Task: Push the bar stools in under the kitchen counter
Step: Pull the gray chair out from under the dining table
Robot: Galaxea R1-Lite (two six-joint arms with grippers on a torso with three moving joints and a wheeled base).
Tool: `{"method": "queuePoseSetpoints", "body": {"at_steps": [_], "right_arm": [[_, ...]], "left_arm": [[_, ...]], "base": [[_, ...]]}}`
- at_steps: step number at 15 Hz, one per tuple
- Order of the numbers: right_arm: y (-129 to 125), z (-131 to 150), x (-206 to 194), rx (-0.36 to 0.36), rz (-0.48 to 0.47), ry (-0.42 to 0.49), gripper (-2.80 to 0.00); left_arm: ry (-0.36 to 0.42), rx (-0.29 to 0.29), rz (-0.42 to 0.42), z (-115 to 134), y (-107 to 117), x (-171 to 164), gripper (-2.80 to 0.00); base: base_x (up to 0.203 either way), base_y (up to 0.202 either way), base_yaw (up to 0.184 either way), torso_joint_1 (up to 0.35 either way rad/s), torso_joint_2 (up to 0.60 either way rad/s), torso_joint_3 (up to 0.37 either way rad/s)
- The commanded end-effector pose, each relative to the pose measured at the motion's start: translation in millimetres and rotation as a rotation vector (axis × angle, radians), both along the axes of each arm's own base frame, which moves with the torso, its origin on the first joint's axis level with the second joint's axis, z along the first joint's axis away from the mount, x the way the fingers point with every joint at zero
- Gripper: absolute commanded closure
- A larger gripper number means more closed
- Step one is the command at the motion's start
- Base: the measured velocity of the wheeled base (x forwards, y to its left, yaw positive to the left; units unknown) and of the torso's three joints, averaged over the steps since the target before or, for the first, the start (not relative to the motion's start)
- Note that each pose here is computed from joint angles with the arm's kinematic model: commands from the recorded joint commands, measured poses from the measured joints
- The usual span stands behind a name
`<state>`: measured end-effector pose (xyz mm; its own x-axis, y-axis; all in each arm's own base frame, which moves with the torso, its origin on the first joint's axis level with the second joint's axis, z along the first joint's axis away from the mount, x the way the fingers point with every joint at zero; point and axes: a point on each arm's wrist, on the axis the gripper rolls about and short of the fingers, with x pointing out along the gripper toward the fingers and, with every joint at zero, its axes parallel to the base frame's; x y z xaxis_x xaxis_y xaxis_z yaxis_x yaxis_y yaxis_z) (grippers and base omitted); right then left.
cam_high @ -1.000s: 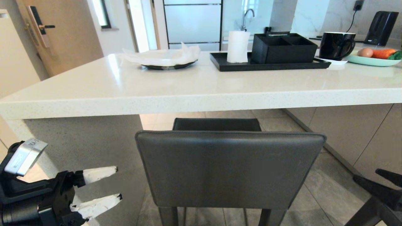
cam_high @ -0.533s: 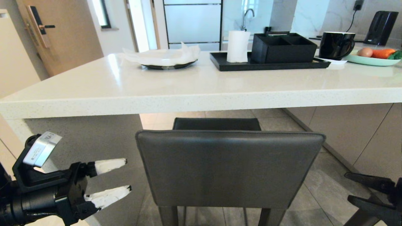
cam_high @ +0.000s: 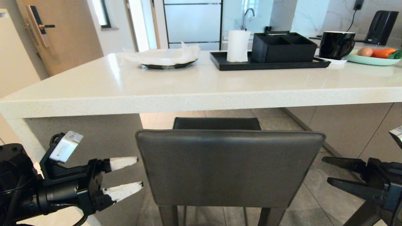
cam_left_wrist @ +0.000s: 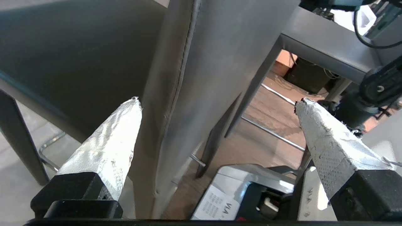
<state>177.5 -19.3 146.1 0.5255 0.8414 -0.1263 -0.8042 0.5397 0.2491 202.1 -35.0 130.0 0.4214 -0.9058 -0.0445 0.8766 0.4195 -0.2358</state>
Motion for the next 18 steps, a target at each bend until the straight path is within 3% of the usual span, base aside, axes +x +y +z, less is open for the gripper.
{"method": "queuePoseSetpoints", "body": {"at_steps": [1, 6, 18], "right_arm": [[0.6, -14.5, 11.3, 0.009, 0.024, 0.041, -2.80], [7.1, -28.6, 34.8, -0.006, 0.079, -0.002, -2.80], [46.6, -20.7, 57.7, -0.029, 0.182, -0.055, -2.80]], "left_arm": [[0.013, -0.001, -0.016, -7.2, -2.9, 7.0, -2.80], [0.013, -0.001, -0.019, -8.8, -3.7, 12.9, -2.80], [0.016, -0.036, -0.018, -13.9, -9.1, 44.5, -2.80]], "base": [[0.000, 0.000, 0.000, 0.000, 0.00, 0.000], [0.000, 0.000, 0.000, 0.000, 0.00, 0.000], [0.000, 0.000, 0.000, 0.000, 0.00, 0.000]]}}
